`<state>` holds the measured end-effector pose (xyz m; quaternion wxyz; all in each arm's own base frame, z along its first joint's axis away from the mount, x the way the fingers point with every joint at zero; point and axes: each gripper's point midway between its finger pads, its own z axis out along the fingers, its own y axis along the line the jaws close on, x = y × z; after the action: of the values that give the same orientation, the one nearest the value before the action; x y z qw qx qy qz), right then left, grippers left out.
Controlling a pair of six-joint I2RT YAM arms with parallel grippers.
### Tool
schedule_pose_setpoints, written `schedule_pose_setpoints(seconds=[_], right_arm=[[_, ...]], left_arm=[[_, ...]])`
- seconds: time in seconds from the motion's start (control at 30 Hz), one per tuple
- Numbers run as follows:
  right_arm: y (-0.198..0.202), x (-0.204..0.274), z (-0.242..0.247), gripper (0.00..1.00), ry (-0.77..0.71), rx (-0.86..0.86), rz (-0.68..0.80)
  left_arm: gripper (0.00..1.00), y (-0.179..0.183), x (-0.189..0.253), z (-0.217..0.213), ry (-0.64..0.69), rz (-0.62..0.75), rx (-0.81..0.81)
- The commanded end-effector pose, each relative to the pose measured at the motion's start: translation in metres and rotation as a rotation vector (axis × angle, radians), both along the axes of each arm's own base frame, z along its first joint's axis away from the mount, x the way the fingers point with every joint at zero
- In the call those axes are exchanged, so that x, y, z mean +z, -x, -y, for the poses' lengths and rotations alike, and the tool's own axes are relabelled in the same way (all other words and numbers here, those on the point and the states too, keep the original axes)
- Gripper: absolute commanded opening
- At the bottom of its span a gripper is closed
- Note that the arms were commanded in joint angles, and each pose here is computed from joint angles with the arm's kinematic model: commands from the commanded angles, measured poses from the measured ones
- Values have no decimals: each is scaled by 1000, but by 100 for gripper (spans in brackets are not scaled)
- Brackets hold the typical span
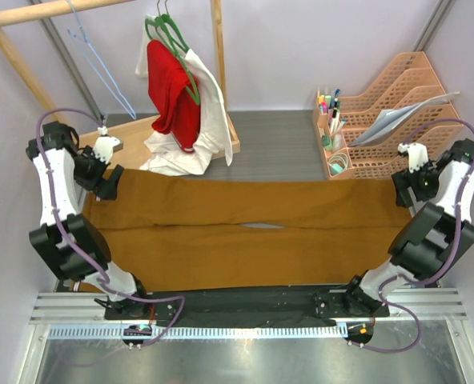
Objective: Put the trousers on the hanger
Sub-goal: Move the trousers to the center of the board, then fold the trousers
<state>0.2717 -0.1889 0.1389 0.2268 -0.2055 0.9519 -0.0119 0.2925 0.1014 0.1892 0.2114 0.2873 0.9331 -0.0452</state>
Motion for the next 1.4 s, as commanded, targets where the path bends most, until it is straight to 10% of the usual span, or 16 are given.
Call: schedule_pose_setpoints(seconds=[0.0,0.5,1.37], right_arm=[[-64,3,27,74,0,-34,170],[-125,-65,36,67,-224,-387,389],[-58,-123,-15,36,-113,-83,112]], left_arm=[[88,-25,5,18,115,46,-25],[88,-44,-9,23,126,97,75],[83,-122,-67,-34,-94,13,-507]])
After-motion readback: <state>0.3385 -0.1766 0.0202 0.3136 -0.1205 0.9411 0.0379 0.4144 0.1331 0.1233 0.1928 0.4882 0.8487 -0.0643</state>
